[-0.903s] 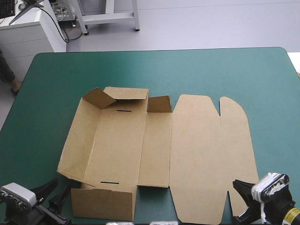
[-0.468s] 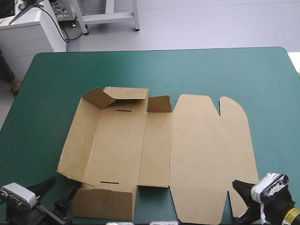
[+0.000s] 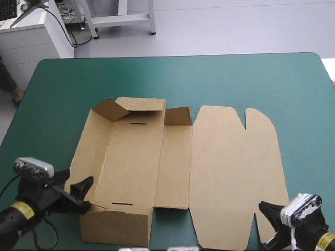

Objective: Fold the box

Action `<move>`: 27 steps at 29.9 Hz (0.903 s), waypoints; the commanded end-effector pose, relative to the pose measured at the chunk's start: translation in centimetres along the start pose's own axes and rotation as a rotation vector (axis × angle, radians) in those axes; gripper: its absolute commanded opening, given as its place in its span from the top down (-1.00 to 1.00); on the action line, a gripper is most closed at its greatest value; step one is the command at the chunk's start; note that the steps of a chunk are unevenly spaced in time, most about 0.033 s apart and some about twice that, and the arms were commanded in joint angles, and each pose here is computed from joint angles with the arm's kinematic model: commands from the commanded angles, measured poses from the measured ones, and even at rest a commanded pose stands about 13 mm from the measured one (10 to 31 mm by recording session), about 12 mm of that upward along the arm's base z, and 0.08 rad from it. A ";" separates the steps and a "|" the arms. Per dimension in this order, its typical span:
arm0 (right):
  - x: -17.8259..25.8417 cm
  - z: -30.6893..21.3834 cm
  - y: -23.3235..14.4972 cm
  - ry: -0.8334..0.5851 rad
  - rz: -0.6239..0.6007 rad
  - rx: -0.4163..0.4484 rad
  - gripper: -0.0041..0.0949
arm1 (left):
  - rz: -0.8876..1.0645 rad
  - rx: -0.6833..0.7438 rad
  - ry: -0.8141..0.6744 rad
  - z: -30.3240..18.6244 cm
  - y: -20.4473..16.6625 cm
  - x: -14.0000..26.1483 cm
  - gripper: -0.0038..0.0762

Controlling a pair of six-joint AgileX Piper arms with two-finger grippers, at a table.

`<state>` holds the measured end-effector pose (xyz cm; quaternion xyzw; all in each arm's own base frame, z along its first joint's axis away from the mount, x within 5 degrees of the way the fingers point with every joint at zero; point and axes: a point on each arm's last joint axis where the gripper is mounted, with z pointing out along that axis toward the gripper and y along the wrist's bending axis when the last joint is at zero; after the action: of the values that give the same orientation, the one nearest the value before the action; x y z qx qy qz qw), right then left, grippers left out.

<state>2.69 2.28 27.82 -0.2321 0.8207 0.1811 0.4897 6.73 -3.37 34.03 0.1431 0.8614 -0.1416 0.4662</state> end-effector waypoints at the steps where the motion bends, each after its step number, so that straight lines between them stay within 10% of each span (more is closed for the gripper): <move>1: -1.3 -0.3 0.1 -0.084 -0.002 -0.001 0.95 | -0.030 0.009 0.016 1.7 -0.1 -4.3 -0.28; 27: -1.3 -0.3 0.2 -0.085 -0.018 -0.015 0.95 | -0.256 -0.149 0.572 10.4 10.9 -7.3 -0.28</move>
<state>2.61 2.40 27.83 -0.2417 0.8176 0.1843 0.4891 22.36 0.99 32.65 0.0317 0.9822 -0.0646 0.1735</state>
